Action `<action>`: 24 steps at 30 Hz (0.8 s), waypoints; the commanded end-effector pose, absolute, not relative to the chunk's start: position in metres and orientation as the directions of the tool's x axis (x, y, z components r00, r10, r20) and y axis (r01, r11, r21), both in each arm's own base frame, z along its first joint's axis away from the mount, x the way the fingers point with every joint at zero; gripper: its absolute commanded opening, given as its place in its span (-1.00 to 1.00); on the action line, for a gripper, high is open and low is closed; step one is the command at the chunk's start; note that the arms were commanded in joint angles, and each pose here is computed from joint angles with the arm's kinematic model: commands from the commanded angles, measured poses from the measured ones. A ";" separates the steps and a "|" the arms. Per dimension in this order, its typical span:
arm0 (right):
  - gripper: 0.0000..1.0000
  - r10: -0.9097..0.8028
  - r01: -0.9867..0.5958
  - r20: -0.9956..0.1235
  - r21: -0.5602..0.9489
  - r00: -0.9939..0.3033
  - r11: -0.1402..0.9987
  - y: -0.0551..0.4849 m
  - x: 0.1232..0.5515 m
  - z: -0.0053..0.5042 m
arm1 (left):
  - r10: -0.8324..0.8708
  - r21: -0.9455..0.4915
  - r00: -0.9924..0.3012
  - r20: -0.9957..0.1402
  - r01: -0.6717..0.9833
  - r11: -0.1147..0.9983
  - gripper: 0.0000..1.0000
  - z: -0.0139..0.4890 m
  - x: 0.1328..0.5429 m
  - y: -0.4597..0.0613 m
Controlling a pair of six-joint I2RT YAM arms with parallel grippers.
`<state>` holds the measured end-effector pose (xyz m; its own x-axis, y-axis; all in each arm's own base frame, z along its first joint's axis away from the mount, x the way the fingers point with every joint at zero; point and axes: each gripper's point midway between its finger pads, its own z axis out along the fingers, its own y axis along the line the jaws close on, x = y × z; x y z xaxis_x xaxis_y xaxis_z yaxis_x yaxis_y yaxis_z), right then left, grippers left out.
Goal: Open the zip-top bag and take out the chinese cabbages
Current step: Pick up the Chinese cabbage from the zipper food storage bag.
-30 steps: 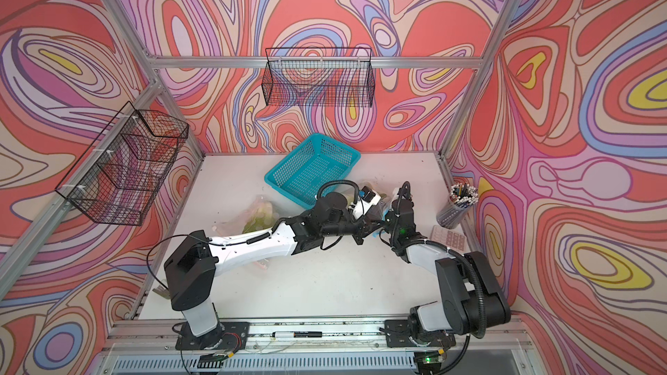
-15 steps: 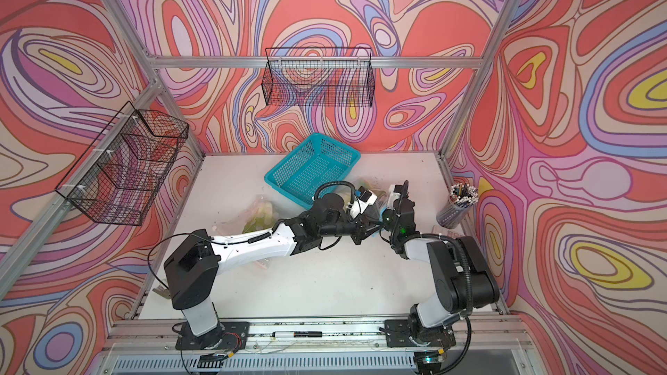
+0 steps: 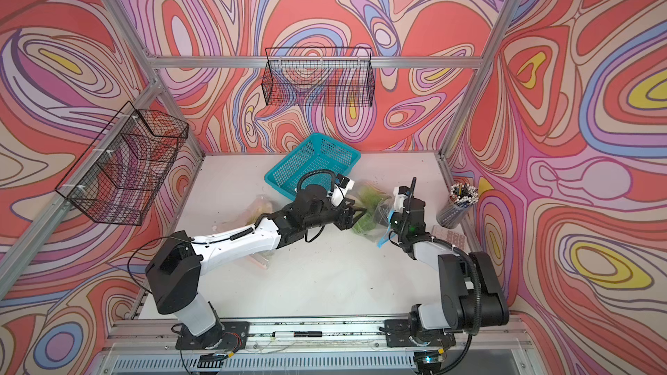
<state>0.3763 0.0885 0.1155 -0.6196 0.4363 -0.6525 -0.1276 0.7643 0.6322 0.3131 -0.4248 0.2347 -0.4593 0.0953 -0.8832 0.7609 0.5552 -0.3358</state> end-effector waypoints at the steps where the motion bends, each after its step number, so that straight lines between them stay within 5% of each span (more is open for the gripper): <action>1: -0.94 0.354 -0.174 -0.641 0.611 -0.681 0.773 0.090 0.357 0.110 | 0.153 -0.284 -0.477 -0.865 0.717 0.636 0.25 0.218 0.328 -0.404; 24: -0.97 0.317 -0.204 -0.654 0.592 -0.687 0.780 0.072 0.340 0.119 | 0.280 -0.282 -0.667 -0.691 0.605 0.745 0.38 0.133 0.384 -0.403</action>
<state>0.3412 0.0717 0.1116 -0.7002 0.3398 -0.6279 -0.1625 0.7805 0.6036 0.3841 -0.4036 0.1413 -0.6382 0.2683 -0.7216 0.6148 0.7418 -0.2679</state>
